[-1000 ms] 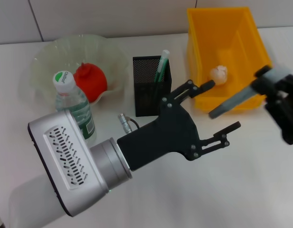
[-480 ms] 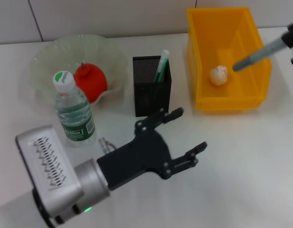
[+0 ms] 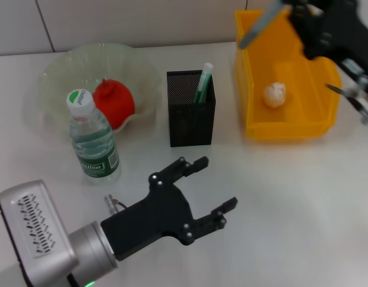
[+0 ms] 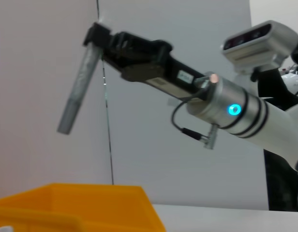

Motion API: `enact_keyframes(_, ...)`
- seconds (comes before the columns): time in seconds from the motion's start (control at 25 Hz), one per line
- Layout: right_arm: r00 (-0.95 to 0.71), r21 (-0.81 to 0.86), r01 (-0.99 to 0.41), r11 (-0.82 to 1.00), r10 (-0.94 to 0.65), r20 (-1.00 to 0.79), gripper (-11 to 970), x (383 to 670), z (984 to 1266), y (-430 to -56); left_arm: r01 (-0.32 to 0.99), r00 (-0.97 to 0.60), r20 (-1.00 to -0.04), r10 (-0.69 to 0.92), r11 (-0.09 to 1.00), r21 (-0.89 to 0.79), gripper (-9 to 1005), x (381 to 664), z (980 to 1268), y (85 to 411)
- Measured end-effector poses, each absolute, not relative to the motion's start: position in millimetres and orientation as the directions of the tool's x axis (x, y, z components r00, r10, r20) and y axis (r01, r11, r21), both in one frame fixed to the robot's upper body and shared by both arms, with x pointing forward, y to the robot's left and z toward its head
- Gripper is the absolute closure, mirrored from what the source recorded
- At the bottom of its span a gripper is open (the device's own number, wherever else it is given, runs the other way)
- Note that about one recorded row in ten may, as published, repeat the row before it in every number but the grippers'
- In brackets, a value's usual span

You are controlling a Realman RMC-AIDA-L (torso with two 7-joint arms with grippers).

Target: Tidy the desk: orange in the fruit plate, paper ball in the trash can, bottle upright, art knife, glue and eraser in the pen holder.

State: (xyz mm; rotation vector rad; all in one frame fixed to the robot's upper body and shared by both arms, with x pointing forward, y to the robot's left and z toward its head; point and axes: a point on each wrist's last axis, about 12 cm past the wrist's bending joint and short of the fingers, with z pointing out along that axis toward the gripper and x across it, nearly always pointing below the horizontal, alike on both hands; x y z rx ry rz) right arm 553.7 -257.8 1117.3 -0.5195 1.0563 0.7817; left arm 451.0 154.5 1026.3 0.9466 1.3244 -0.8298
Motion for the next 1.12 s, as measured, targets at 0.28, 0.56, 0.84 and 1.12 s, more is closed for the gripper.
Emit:
enact_keyframes(0.28, 0.137, 0.057, -0.778, 0.626, 0.257, -0.957, 815, 593.1, 1116.4, -217.3, 0.903, 0.044, -0.999, 0.011, 0.428, 0.044, 218, 451.1, 1023.0, 164.7)
enact_keyframes(0.56, 0.01, 0.153, -0.777, 0.611, 0.255, -0.967, 807, 604.3, 1112.2, -204.3, 0.9, 0.032, -0.999, 0.015, 0.435, 0.035, 218, 450.4, 1020.5, 168.1)
enact_keyframes(0.84, -0.04, 0.187, -0.757, 0.627, 0.242, -0.97, 768, 601.4, 1101.0, -203.3, 0.89, 0.027, -0.999, 0.019, 0.455, 0.033, 219, 454.8, 1019.9, 172.6)
enact_keyframes(1.12, -0.074, 0.191, -0.757, 0.624, 0.209, -0.975, 729, 597.2, 1092.0, -200.4, 0.875, 0.014, -1.0, 0.017, 0.484, 0.02, 219, 458.9, 1019.4, 177.6)
